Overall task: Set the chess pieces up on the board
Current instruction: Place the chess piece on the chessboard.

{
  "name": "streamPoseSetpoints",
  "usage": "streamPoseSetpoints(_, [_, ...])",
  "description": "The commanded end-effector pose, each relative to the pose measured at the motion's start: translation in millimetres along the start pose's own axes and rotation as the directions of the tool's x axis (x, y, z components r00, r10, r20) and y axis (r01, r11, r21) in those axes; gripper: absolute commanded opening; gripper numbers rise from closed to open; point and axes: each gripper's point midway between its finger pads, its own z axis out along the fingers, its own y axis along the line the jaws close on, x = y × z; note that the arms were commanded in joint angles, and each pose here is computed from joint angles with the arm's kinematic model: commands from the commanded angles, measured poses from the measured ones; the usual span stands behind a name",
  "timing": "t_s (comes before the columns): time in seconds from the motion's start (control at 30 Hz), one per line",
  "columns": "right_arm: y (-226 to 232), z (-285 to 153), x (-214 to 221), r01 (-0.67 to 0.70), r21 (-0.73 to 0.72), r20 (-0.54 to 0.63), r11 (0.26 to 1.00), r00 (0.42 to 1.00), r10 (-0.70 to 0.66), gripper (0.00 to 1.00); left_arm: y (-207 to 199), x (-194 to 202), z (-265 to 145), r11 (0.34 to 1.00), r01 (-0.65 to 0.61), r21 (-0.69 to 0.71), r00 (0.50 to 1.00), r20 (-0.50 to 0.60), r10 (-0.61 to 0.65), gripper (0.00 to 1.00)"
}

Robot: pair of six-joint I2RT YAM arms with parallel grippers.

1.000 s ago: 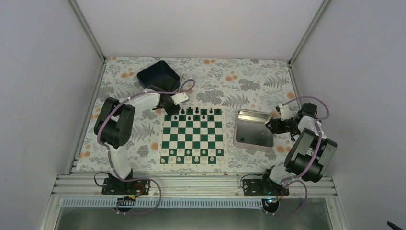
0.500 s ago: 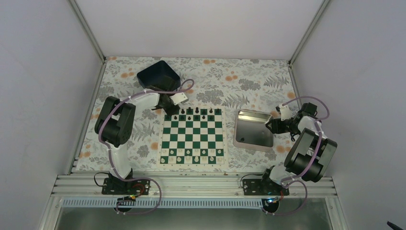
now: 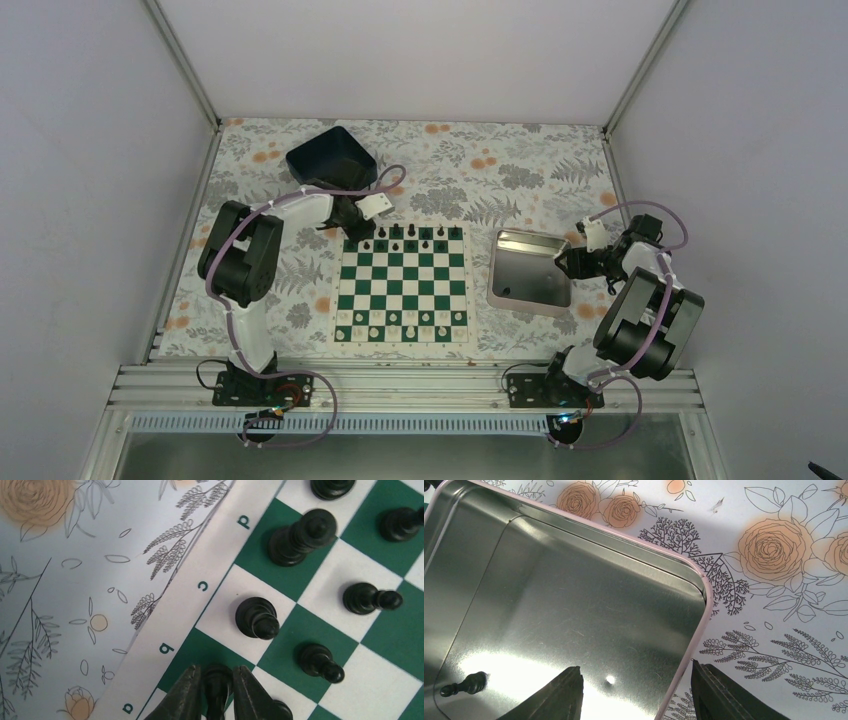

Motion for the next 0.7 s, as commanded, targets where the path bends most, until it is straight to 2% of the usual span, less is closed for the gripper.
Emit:
streamPoseSetpoints(0.0, [3.4, 4.8, 3.8, 0.01, -0.017, -0.01, 1.0, 1.0, -0.01, 0.57, 0.1, 0.4, 3.2, 1.0, -0.002, 0.018, 1.0, -0.001, 0.002, 0.22])
streamPoseSetpoints(0.37, [4.5, 4.0, 3.4, 0.012, -0.02, -0.007, 1.0, 1.0, -0.012, 0.57, 9.8, -10.4, -17.0, 0.999, -0.007, -0.039, 1.0, 0.017, 0.008, 0.3])
streamPoseSetpoints(0.57, [5.2, 3.2, 2.0, 0.016, -0.022, -0.004, 1.0, 1.0, -0.016, 0.57, 14.1, -30.3, -58.5, 0.997, -0.024, -0.078, 0.998, 0.061, 0.028, 0.37])
streamPoseSetpoints(0.67, [5.1, 1.8, 0.6, 0.019, -0.019, 0.0, 1.0, 1.0, -0.019, 0.57, 21.1, -46.2, -96.0, 0.989, -0.038, -0.142, 0.993, 0.104, 0.053, 0.43])
